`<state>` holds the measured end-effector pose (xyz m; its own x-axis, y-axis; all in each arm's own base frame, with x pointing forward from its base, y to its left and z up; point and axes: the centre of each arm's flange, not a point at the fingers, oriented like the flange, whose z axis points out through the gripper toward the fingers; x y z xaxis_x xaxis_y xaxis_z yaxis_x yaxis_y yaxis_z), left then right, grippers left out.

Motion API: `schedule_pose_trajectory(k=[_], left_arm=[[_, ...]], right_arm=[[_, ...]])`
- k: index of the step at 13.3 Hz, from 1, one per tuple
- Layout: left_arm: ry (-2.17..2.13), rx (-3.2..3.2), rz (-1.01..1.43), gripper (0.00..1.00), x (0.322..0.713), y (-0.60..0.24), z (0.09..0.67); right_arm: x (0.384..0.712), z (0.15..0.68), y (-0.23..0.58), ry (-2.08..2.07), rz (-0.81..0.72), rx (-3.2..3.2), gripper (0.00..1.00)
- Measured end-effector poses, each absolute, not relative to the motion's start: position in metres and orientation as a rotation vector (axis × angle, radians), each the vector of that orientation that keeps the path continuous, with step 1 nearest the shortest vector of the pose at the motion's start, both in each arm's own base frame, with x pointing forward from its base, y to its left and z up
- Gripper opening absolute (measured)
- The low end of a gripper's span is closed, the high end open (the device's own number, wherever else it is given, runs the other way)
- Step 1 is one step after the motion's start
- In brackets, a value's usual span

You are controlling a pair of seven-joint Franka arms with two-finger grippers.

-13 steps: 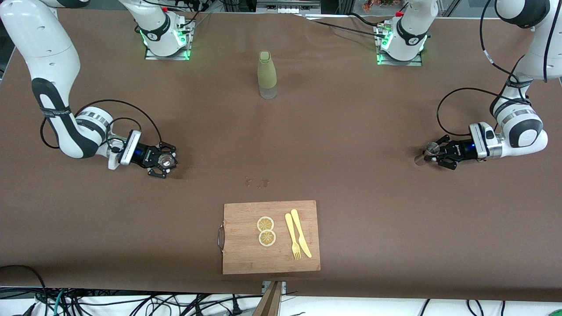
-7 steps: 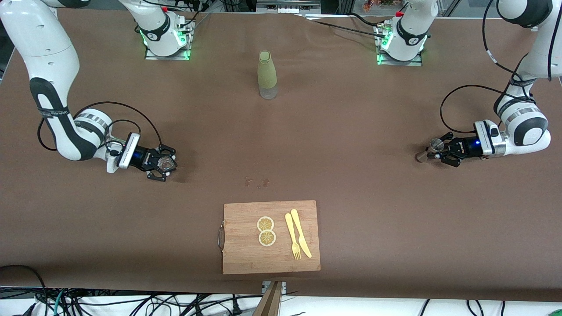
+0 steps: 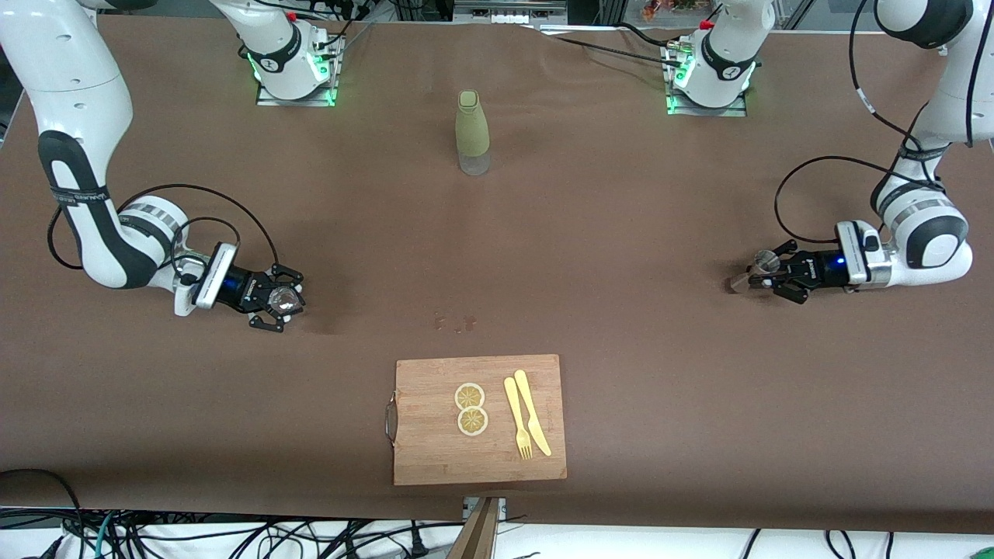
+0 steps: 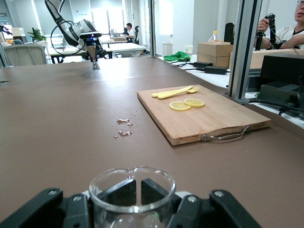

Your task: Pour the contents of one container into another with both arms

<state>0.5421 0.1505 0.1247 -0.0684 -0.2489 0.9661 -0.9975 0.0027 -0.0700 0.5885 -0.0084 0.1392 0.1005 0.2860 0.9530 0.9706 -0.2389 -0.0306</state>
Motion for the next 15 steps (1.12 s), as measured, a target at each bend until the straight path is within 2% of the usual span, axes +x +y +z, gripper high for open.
schedule_pose_trajectory(k=[8,15], left_arm=[[-1.423,1.415,1.089,0.22,0.601,0.001,0.141],[-1.328,1.509,0.946,0.22,0.613,-0.147,0.176]], right_arm=[[0.612,0.159,0.006,-1.258,-1.157,-1.658,0.12],[0.620,0.165,0.033,-1.253,-1.128,-1.661,0.12]])
